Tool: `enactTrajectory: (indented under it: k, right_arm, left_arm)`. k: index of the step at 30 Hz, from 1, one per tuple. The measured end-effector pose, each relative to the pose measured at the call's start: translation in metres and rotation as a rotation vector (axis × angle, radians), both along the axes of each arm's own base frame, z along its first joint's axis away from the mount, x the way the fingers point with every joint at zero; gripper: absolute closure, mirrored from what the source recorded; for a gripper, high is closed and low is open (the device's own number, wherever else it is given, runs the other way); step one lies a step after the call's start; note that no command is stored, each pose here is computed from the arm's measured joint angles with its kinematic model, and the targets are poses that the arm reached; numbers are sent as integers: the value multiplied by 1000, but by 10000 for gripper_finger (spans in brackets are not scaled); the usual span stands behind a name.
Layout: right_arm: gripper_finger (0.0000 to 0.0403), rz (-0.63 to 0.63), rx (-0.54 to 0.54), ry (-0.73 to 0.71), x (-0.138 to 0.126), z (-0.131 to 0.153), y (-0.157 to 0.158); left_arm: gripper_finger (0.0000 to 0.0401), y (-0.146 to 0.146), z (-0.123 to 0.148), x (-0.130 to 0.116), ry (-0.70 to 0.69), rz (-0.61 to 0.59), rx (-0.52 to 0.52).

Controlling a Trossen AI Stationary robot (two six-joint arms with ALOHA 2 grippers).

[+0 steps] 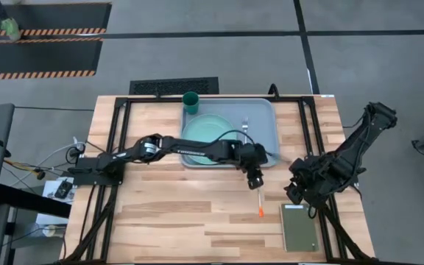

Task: Pick and place plate/cup/fork/spoon on tray
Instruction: Put the orange spoon on the gray tray to the right of the orange fork

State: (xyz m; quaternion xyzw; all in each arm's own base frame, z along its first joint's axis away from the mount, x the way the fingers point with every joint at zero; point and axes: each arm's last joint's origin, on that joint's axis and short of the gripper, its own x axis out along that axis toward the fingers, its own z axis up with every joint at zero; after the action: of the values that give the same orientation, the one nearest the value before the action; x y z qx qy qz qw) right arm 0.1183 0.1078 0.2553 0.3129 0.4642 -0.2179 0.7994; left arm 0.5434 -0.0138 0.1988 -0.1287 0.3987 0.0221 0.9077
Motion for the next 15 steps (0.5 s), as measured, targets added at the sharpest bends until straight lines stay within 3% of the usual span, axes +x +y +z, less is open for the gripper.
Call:
enactTrajectory:
  k: [5, 10, 15]
  right_arm:
    - [143, 34, 91, 54, -10, -1, 11]
    - [143, 28, 113, 72, -22, -1, 18]
    - [143, 21, 101, 65, -25, -2, 19]
  left_arm:
    - [245, 8, -15, 3, 23, -106, -55]
    - [245, 4, -20, 6, -2, -109, 33]
    - [249, 2, -29, 8, 7, -127, 31]
